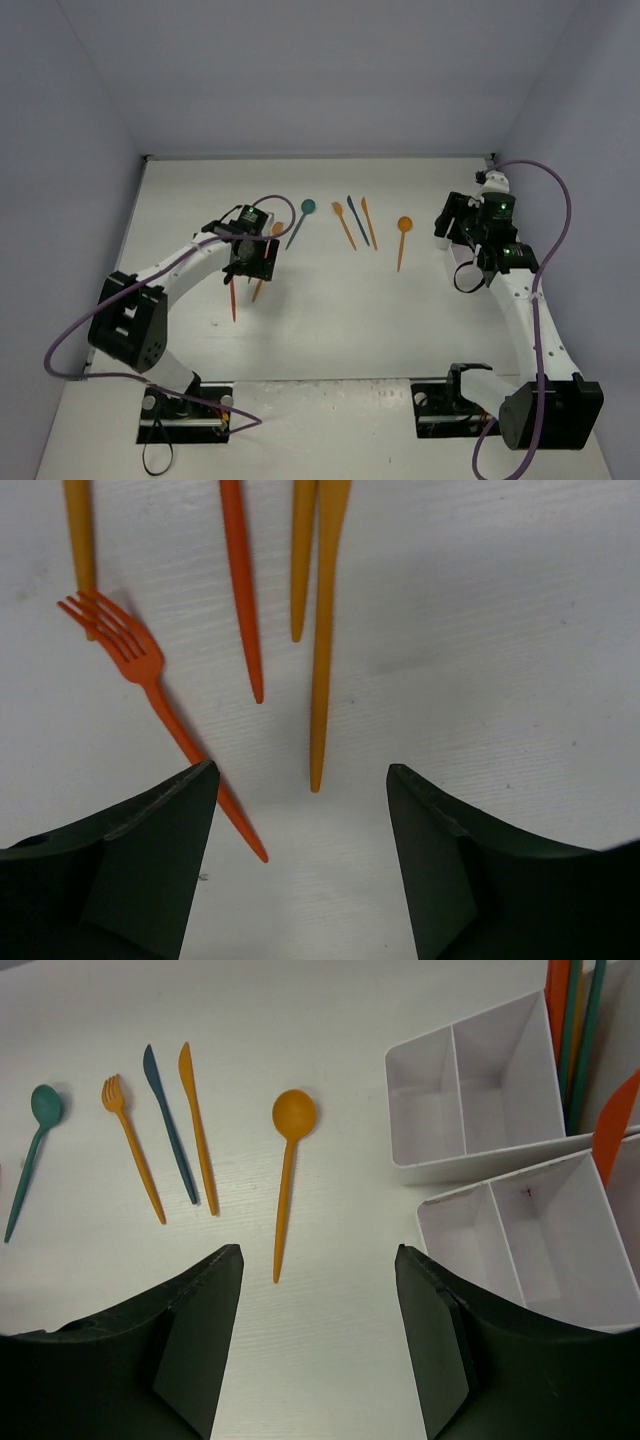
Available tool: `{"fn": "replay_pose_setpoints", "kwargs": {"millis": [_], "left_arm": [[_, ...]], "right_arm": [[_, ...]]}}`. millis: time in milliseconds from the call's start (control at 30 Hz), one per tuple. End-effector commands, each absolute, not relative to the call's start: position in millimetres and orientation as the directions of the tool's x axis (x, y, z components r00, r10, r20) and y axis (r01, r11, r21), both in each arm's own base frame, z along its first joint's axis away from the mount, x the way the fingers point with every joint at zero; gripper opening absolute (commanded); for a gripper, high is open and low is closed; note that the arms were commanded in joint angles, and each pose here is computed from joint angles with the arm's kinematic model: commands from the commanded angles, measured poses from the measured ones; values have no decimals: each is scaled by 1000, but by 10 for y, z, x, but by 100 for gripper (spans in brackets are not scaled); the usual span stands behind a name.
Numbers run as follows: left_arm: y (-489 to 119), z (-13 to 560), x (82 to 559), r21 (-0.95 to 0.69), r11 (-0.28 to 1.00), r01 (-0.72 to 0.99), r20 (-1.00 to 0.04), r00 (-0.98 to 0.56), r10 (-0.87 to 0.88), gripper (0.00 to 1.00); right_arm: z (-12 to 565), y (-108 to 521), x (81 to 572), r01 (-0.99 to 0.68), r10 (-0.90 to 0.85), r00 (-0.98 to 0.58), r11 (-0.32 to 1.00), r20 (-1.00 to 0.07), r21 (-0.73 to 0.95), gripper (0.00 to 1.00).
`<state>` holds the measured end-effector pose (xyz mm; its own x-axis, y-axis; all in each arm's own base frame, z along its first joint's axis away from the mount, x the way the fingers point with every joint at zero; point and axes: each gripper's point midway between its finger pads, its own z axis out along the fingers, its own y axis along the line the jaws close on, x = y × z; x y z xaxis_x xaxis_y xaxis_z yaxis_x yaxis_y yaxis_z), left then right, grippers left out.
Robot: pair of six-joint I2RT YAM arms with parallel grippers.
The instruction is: Sort the eating utensils into containers
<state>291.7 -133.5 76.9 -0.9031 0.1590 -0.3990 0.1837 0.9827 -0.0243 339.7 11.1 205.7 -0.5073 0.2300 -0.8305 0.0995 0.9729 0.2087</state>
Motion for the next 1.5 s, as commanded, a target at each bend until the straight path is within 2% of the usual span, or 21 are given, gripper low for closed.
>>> {"fn": "replay_pose_setpoints", "kwargs": {"millis": [0, 133, 500, 700, 833, 900, 1000, 1133, 1300, 1467], "left_arm": [[-1484, 826, 3133, -20, 973, 230, -423, -884, 200, 62], [-1566, 700, 3172, -24, 968, 250, -389, -894, 222, 52], [-1667, 371, 3159, -29, 967, 253, -297, -926, 234, 42], [-1702, 210, 3035, -15, 965, 263, -249, -935, 251, 21], [-1809, 148, 2901, -19, 955, 297, -223, -932, 286, 1], [-1893, 188, 2855, -22, 946, 323, -231, -923, 309, 0], [-2029, 379, 2841, -41, 933, 359, -287, -898, 333, 0], [-2296, 908, 2871, -84, 894, 441, -433, -824, 365, 0], [-2689, 1759, 2919, -133, 802, 583, -656, -658, 370, 0], [-3078, 2421, 2851, -192, 689, 699, -794, -523, 310, 0]], "right_arm": [[2204, 192, 3368, 26, 196, -471, 978, -860, 208, 60], [2178, 206, 3325, 14, 183, -483, 979, -856, 202, 60], [2139, 207, 3240, 7, 169, -504, 982, -847, 191, 61], [2098, 235, 3227, -2, 172, -518, 979, -838, 202, 61], [2105, 323, 3235, -42, 172, -529, 973, -831, 228, 60], [2140, 395, 3235, -77, 172, -532, 965, -829, 250, 60], [2204, 529, 3225, -137, 176, -539, 947, -824, 292, 61], [2413, 758, 3198, -237, 201, -536, 897, -820, 374, 62], [2789, 1102, 3116, -391, 217, -542, 790, -812, 472, 63], [3151, 1513, 2980, -526, 187, -540, 686, -821, 502, 63]]}}
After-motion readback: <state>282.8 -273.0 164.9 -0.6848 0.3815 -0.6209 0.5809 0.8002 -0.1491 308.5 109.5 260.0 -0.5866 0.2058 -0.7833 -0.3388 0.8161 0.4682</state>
